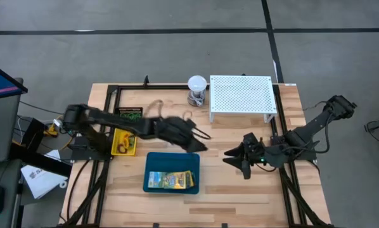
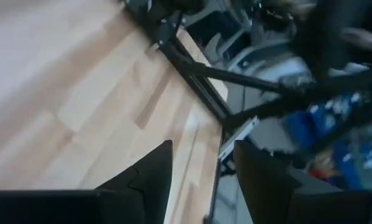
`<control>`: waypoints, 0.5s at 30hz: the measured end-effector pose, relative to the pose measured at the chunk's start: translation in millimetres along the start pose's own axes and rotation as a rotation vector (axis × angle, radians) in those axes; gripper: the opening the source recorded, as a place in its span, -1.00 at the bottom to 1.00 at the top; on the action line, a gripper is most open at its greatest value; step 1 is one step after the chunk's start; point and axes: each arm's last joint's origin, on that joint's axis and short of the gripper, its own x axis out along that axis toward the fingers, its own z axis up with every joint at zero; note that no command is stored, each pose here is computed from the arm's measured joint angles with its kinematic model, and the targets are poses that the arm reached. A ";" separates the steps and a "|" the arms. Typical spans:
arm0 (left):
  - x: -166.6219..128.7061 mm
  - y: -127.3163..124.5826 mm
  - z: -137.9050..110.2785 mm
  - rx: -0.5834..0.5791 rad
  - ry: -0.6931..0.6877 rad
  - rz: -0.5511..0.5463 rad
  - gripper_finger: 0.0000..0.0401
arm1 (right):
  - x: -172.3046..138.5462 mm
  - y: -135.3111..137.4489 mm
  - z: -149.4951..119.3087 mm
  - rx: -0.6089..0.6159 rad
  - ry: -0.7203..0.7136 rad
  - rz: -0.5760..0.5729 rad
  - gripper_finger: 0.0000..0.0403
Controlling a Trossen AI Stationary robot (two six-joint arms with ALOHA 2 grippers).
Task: Pick & Place Office Desk Supplies
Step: Put the blue bin on the shelf
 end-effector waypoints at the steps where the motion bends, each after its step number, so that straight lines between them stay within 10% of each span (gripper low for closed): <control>1: -13.5 -5.4 5.9 0.037 0.002 -0.007 -0.18 | 0.2 -0.5 0.0 -0.008 0.000 -0.004 -0.13; 7: -93.6 -47.4 21.6 0.229 -0.078 -0.096 -0.20 | 19.7 -14.5 3.6 -0.044 0.025 -0.099 -0.13; 15: -165.2 -78.3 -18.5 0.317 -0.087 0.012 -0.20 | 72.1 -30.2 11.9 -0.156 0.129 -0.025 -0.13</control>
